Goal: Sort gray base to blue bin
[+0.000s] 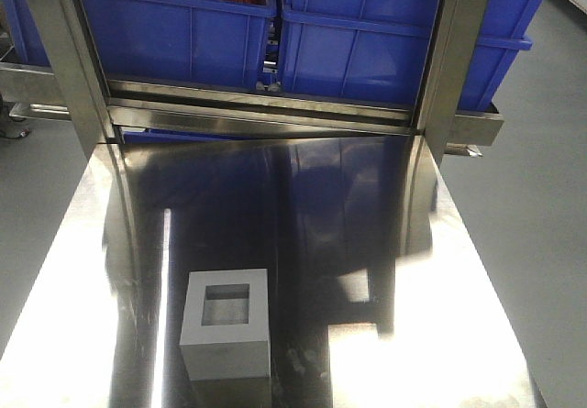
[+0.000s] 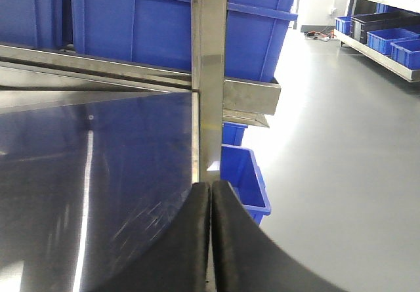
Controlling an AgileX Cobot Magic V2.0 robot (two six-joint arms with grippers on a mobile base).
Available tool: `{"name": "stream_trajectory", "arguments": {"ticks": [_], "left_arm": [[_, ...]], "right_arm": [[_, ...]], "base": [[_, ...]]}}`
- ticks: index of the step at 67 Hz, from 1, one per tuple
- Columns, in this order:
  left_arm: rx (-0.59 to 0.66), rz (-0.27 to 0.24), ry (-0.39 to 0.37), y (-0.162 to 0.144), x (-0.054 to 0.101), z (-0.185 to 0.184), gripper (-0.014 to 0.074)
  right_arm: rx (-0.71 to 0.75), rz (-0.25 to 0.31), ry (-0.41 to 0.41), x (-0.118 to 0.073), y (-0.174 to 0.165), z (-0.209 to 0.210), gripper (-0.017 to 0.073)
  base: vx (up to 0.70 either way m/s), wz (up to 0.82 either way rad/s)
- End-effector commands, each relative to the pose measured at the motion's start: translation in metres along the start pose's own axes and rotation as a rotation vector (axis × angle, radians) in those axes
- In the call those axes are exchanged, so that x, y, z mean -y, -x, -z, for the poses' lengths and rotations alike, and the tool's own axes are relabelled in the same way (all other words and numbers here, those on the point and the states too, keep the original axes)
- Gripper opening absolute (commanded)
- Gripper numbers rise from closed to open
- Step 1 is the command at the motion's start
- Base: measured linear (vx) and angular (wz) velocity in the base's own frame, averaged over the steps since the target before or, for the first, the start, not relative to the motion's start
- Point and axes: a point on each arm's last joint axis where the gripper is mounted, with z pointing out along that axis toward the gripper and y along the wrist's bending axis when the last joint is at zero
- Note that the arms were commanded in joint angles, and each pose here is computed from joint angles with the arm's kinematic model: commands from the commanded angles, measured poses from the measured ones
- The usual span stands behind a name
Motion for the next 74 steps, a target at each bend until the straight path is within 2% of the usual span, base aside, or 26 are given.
{"name": "stream_trajectory", "arguments": {"ticks": [1, 24, 37, 50, 65, 74], "left_arm": [[0.039, 0.012, -0.02, 0.0136, 0.0035, -0.0026, -0.0007], [0.035, 0.024, -0.019, 0.0134, 0.0034, -0.0031, -0.0003], [0.031, 0.024, -0.018, 0.0131, 0.0034, -0.0031, 0.0048], [0.014, 0.024, -0.014, 0.0115, 0.003, -0.0032, 0.0179], [0.004, 0.016, -0.011, 0.0105, 0.0027, -0.0032, 0.0386], [0.019, 0.016, -0.014, 0.0119, 0.003, -0.0032, 0.0454]], "right_arm": [[0.074, 0.014, -0.007, 0.0004, 0.0051, 0.0004, -0.0005], [0.074, 0.014, -0.007, 0.0004, 0.0051, 0.0004, -0.0005], [0.074, 0.014, -0.007, 0.0004, 0.0051, 0.0004, -0.0005], [0.076, 0.014, -0.007, 0.0004, 0.0053, 0.0004, -0.0005], [0.076, 0.014, -0.007, 0.0004, 0.0053, 0.0004, -0.0005], [0.076, 0.014, -0.007, 0.0004, 0.0053, 0.0004, -0.0005]], "base": [[0.0, 0.0], [0.0, 0.0], [0.0, 0.0], [0.0, 0.0], [0.0, 0.0], [0.0, 0.0]]}}
